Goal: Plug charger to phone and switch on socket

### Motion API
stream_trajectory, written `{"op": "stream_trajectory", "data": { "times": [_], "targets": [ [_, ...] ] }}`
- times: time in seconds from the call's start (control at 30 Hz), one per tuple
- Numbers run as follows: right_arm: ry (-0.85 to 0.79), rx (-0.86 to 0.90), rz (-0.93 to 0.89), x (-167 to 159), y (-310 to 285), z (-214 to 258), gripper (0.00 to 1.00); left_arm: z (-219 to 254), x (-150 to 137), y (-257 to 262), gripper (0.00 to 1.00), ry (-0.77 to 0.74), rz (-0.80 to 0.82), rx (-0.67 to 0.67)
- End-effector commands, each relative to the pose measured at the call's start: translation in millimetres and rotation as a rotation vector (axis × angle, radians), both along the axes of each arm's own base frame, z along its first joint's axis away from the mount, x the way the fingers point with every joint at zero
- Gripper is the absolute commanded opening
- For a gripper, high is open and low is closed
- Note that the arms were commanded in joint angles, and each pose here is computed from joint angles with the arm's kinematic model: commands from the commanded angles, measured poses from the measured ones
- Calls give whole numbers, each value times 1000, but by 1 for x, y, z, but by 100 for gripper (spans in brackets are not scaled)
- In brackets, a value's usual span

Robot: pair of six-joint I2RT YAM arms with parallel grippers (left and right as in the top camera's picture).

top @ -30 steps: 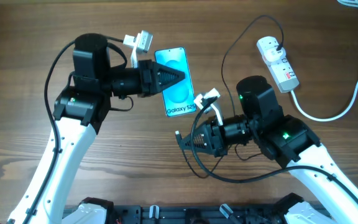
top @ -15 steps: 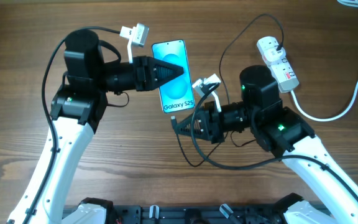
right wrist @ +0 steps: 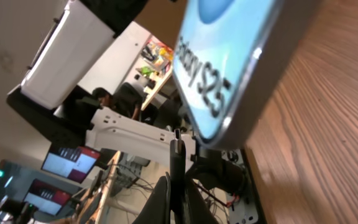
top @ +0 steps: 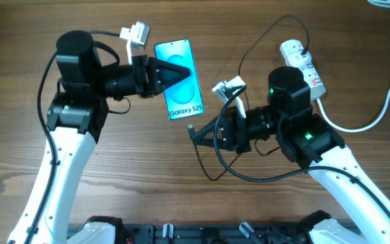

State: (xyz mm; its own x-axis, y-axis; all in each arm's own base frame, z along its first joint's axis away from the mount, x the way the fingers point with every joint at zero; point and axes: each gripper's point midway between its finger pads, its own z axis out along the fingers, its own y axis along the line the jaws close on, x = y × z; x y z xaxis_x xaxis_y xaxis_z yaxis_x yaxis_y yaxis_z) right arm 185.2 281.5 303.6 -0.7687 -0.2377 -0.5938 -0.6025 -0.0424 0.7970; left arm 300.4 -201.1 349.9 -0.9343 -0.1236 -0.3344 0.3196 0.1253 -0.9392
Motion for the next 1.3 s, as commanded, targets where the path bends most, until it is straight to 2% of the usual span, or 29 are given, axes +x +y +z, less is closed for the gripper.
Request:
{"op": "stream_trajectory", "data": {
  "times": [0.0, 1.27],
  "targets": [
    [4, 22, 38, -5, -1, 7, 4, 5, -6, -3, 4, -2, -32, -10],
    [61, 17, 0, 12, 7, 5, 4, 5, -8, -3, 4, 1, -45, -14]
  ]
}}
